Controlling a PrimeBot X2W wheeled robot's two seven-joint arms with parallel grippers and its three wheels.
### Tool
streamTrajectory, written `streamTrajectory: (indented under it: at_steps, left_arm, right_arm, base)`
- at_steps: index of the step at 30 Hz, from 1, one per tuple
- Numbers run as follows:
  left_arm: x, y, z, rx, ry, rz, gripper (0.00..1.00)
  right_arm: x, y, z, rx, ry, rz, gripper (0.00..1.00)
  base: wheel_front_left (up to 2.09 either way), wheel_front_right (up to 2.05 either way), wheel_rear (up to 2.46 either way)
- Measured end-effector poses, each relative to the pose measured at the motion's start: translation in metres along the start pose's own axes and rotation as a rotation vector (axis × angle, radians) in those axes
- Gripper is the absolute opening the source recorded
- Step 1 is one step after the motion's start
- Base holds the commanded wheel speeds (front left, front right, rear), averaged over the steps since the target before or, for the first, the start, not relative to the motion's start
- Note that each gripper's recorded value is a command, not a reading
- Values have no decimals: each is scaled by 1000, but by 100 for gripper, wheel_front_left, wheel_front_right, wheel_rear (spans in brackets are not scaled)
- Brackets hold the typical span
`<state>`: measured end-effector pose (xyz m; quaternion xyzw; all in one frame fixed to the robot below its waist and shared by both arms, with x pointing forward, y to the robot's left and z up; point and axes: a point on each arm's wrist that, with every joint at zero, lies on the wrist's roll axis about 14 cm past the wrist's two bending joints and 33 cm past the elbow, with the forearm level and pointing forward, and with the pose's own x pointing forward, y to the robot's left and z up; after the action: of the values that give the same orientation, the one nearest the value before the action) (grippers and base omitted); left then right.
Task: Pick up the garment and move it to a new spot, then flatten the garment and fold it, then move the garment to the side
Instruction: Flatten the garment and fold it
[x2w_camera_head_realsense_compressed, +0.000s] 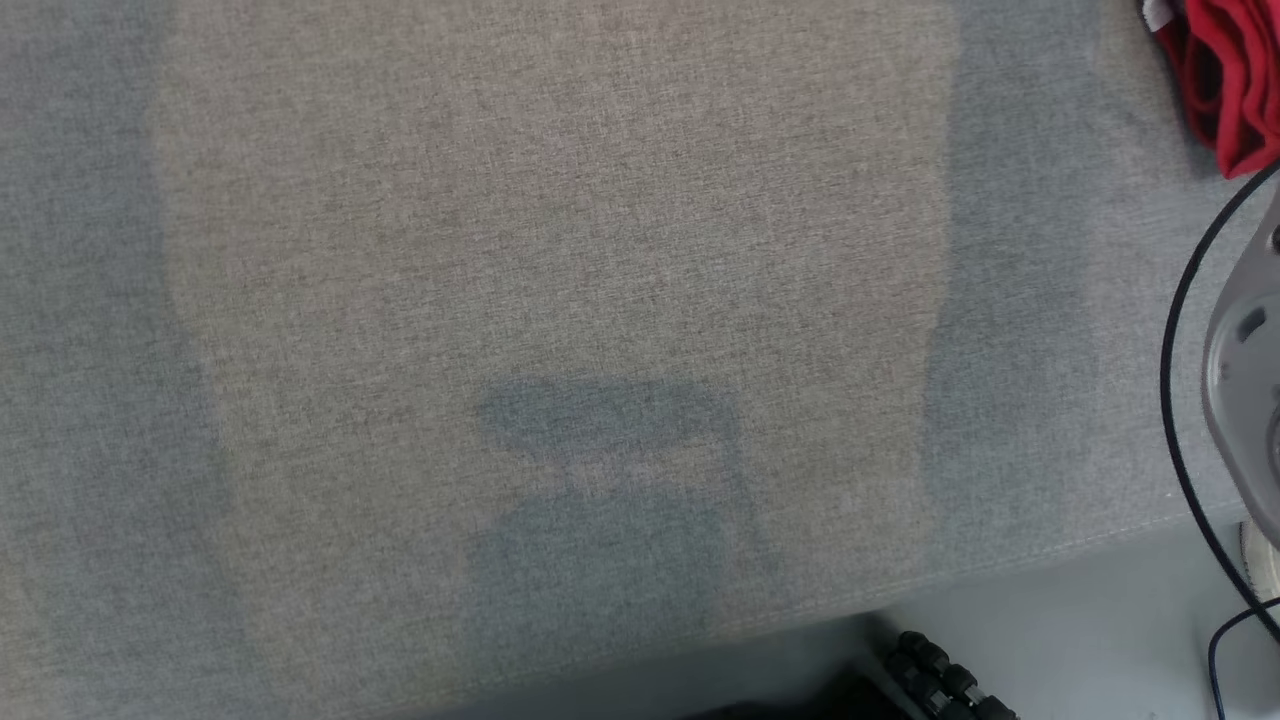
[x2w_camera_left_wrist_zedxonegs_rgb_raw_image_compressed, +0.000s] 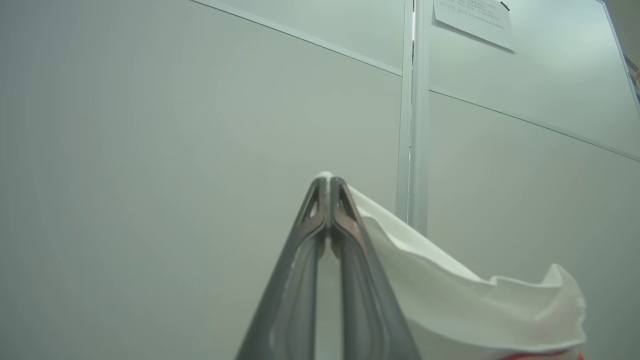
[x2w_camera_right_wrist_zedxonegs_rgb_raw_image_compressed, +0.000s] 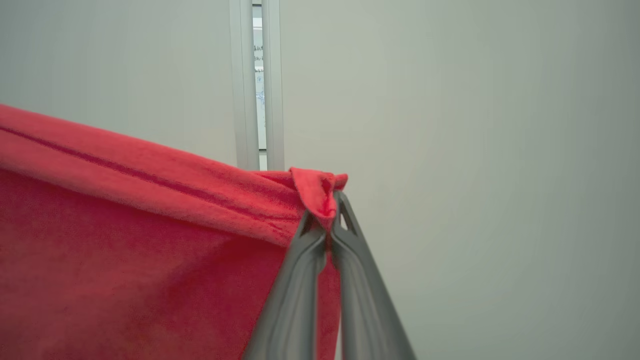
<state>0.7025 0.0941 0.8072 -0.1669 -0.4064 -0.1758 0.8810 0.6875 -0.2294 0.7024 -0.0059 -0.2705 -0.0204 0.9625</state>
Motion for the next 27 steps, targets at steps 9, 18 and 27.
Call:
streamTrajectory:
  at_steps: [9, 18, 27]
  left_arm:
    - [-85, 28, -88, -48, 301, 52, 0]
    - [-165, 37, -63, -79, 470, 118, 0]
    - [-272, 31, -14, -134, 608, 340, 0]
  right_arm:
    - [-60, 41, -110, -3, 275, 130, 0]
    - [-121, 27, -131, -29, 518, 188, 0]
    - [-196, 21, -114, 8, 775, 222, 0]
  base:
    - [0, 0, 0]
    - [0, 0, 0]
    - [0, 0, 0]
